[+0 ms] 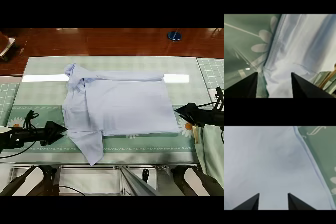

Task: Fold the shirts.

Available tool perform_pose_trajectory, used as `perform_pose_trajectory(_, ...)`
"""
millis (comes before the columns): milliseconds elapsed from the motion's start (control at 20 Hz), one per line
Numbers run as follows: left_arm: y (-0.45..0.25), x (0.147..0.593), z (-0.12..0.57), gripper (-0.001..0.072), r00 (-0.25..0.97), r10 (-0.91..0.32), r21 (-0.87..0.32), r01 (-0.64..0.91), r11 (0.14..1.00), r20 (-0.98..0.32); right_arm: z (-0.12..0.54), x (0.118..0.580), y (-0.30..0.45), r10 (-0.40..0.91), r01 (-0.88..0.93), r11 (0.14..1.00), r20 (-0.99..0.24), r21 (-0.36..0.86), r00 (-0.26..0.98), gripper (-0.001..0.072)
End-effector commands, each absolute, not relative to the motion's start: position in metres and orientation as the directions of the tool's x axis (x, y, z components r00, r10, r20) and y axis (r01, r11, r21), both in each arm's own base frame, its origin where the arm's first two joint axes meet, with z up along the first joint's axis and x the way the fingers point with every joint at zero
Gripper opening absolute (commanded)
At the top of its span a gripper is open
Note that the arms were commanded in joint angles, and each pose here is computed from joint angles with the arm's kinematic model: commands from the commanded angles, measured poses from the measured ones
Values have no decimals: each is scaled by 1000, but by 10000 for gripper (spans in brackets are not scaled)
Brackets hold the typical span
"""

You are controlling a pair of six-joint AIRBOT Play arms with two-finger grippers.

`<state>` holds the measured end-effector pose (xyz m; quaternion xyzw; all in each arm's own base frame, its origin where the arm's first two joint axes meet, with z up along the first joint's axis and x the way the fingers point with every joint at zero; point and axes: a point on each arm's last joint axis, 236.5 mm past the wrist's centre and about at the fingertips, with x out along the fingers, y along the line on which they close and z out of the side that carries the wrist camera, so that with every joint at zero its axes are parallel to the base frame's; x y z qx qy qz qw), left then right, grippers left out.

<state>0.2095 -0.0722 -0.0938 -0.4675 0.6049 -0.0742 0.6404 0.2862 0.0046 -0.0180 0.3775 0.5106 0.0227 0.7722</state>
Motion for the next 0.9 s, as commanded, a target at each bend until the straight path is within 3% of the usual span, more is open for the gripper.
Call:
perform_pose_trajectory(0,-89,214,-108,509,277,-652,-696,-446,563,-705,-18,281,13,446,344,696,-755,630,481,413)
perform_pose_trajectory(100,-94,227,-114,504,307,-629,-691,-449,566,-714,-18,281,13,446,350,692,-755,632,481,412)
perform_pose_trajectory(150,-96,235,-114,437,330,-624,-698,-458,550,-708,-19,281,11,439,351,697,-760,625,479,412)
perform_pose_trajectory(250,-100,240,-112,17,340,-629,-710,-439,551,-699,-23,279,-9,382,382,716,-786,584,486,412)
perform_pose_trajectory(350,-104,242,-105,23,334,-647,-725,-396,564,-685,-33,269,-41,303,464,713,-827,526,473,412)
perform_pose_trajectory(500,-106,244,-101,23,331,-659,-735,-368,569,-676,-63,220,-58,288,572,717,-916,399,279,412)
perform_pose_trajectory(650,-106,244,-101,23,330,-659,-735,-368,570,-676,-76,200,-39,396,611,680,-904,406,161,412)
perform_pose_trajectory(850,-106,244,-101,23,330,-659,-735,-368,570,-676,-92,201,-29,472,636,639,-874,432,118,412)
